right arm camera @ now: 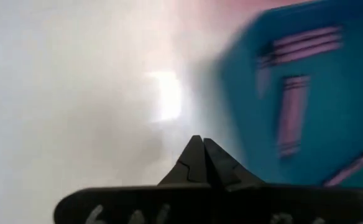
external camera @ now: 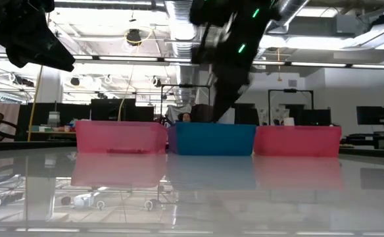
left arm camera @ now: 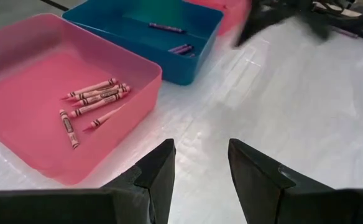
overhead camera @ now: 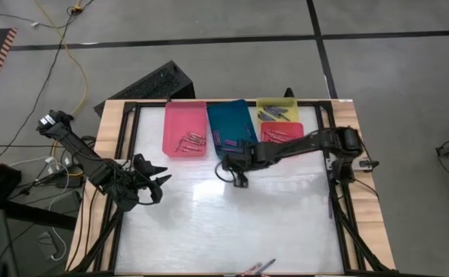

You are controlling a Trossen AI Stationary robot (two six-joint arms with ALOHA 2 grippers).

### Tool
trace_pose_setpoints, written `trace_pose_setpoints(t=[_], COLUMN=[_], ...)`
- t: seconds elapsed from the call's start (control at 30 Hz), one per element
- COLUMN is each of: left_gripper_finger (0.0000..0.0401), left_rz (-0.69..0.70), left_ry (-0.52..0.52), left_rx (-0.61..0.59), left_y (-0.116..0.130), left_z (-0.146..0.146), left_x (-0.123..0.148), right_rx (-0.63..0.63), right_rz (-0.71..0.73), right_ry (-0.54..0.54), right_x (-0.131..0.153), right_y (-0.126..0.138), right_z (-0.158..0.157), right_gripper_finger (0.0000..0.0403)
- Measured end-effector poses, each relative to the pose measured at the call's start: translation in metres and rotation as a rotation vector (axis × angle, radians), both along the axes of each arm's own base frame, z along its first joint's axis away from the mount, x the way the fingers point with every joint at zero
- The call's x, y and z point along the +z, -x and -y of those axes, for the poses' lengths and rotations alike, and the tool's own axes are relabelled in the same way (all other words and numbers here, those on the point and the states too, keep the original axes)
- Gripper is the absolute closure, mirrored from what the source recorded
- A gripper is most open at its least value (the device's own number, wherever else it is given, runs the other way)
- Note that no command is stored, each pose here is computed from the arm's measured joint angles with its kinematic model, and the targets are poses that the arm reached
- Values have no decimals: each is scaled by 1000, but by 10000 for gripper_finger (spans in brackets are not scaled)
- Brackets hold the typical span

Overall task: Sort crayons
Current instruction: Adjust the blue bin, then put the blue crayon into the yellow bin

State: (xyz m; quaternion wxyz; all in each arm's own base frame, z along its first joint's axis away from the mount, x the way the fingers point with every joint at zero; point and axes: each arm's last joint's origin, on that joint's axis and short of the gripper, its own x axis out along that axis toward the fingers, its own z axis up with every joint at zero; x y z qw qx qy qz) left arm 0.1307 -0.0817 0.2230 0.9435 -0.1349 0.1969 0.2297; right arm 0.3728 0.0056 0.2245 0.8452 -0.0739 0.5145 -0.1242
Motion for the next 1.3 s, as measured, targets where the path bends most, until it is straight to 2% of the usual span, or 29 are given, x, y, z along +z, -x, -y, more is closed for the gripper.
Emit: trace_pose_setpoints(t=[0.1,0.23,0.4,0.5,0.63,0.77,0.93,1.03,1.13,1.3], left_gripper_finger=[262,262,262,262,262,262,262,262,262,262], left_rz=[3,7,23,31,31,31,32,33,36,42], left_ry=[8,15,4,3,12,15,13,13,19,31], left_rx=[4,9,28,38,37,37,39,39,42,49], left_y=[0,0,0,0,0,0,0,0,0,0], left_z=[0,0,-1,-1,-1,-1,-1,-1,-1,-1], left_x=[0,0,0,1,1,1,1,1,1,1], right_rx=[89,135,245,268,264,190,93,48,23,25], right_rz=[-25,-31,-25,-30,-102,-217,-321,-306,-206,-73], right_ry=[-139,-304,-349,-323,-328,-470,-645,-697,-741,-741], right_x=[23,51,62,55,31,5,-11,-11,-7,-3], right_y=[22,59,96,111,120,125,131,135,138,142], right_z=[-33,-87,-154,-186,-219,-246,-271,-282,-294,-305], right_gripper_finger=[403,403,403,403,403,391,343,317,297,282])
